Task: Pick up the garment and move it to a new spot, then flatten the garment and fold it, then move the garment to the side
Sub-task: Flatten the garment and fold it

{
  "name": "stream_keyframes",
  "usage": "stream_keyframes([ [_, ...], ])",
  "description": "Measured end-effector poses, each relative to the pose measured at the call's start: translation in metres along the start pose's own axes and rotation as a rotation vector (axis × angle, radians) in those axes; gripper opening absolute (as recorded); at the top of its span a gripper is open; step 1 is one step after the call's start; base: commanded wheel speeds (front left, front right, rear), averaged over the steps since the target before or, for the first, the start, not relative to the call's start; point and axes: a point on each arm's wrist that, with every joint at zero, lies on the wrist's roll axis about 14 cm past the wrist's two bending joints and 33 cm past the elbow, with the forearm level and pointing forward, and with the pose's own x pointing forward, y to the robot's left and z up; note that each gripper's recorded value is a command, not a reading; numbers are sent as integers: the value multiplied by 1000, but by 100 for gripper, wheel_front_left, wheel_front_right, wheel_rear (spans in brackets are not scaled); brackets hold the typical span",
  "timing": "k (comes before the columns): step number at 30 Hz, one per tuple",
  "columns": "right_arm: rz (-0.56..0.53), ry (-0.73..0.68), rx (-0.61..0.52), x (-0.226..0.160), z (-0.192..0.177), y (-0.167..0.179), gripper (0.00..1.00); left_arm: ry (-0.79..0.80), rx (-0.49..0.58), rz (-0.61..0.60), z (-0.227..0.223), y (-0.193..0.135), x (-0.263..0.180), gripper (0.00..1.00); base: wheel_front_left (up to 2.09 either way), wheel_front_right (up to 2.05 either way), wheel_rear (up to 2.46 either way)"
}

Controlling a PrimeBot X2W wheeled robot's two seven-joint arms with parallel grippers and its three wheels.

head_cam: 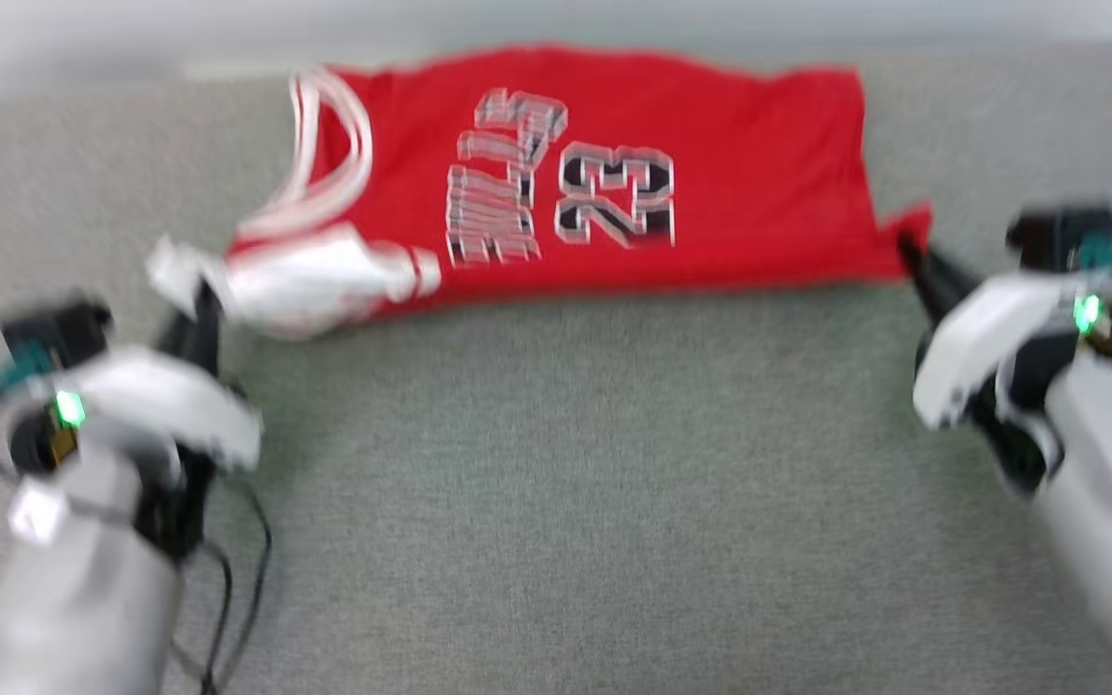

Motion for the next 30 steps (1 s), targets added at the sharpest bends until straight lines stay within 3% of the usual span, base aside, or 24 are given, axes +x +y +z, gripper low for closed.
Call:
stream_keyframes([
  [19, -48, 36, 97, -146, -73, 2, 0, 124, -121, 120, -53, 4, -185, 0, 0, 0, 0],
  [25, -76, 62, 136, -177, -90, 6, 0, 154, -133, 162, -52, 7, -218, 0, 0, 0, 0],
  [30, -90, 72, 139, -186, -83, 14, 0, 135, -120, 144, -37, 1, -218, 0, 0, 0, 0],
])
